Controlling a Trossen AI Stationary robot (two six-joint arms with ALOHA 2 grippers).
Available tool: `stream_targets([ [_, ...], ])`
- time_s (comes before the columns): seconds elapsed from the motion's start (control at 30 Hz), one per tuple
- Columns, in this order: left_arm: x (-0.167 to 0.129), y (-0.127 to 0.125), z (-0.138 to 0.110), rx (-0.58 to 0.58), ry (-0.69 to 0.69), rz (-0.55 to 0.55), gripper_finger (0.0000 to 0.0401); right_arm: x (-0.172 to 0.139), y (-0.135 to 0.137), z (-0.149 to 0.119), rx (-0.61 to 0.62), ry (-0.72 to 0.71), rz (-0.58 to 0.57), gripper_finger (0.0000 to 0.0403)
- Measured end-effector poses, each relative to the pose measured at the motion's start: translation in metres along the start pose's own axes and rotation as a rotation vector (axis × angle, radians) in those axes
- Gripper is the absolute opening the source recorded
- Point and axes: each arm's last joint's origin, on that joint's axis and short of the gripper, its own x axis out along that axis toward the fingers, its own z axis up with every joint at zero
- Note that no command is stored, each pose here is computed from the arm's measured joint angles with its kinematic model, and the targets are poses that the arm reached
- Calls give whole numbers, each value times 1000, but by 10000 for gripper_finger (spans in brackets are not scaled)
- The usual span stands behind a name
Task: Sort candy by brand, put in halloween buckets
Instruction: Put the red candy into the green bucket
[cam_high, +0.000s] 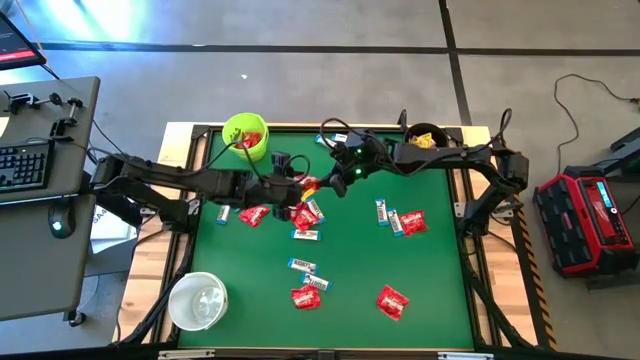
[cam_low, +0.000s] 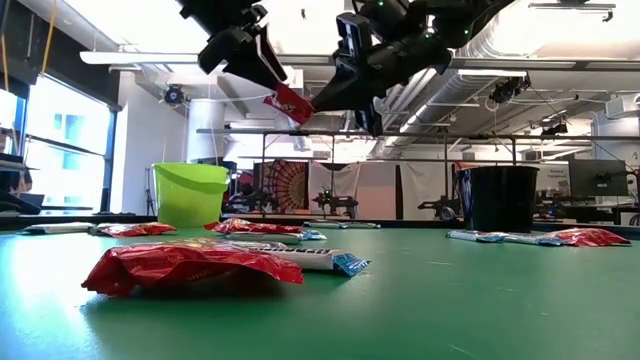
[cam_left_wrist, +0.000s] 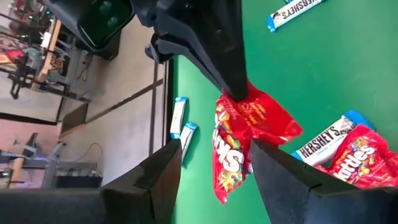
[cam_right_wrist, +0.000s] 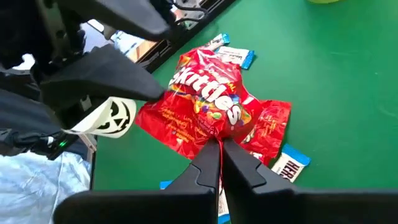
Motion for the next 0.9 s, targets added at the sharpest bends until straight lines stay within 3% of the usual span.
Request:
stream_targets([
  [0.9,-5,-6,2,26,14,15,184,-6,-10,12,130,-73,0,0],
])
